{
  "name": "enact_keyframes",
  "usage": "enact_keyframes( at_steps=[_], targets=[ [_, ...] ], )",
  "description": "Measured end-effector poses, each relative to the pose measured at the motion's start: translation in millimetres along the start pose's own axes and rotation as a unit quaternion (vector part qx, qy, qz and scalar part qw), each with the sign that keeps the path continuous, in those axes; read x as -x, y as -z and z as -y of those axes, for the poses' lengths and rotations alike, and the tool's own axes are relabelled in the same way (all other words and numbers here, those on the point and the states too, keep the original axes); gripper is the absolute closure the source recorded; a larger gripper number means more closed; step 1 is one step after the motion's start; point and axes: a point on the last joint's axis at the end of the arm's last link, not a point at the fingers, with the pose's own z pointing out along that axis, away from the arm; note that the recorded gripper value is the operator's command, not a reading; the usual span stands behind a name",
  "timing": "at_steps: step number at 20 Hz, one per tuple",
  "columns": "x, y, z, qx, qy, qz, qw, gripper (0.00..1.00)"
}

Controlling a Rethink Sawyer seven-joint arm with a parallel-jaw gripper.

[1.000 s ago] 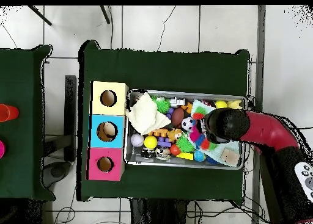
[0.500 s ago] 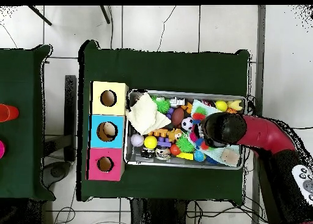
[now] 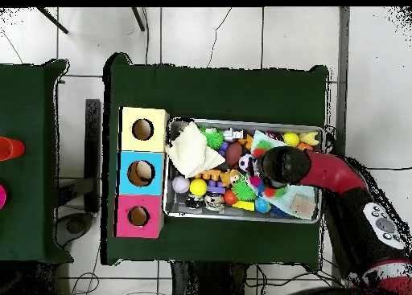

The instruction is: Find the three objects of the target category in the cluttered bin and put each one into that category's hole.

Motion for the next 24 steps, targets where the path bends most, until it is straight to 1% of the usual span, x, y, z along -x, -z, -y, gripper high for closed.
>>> enact_keyframes(
  at_steps=[1, 2, 5, 9, 24],
  targets=[
    [-0.5, -7, -1, 0.006, -0.002, -0.005, 1.0, 0.0],
    [-3.4, -8, -3, 0.017, -0.005, -0.021, 0.9996, 0.0],
    [-5.1, -7, -1, 0.022, -0.007, -0.038, 0.999, 0.0],
    [-1.1, -8, 6, 0.023, -0.012, -0.043, 0.9987, 0.0],
    [1.3, -6, 11, 0.027, -0.015, -0.054, 0.998, 0.0]
  ],
)
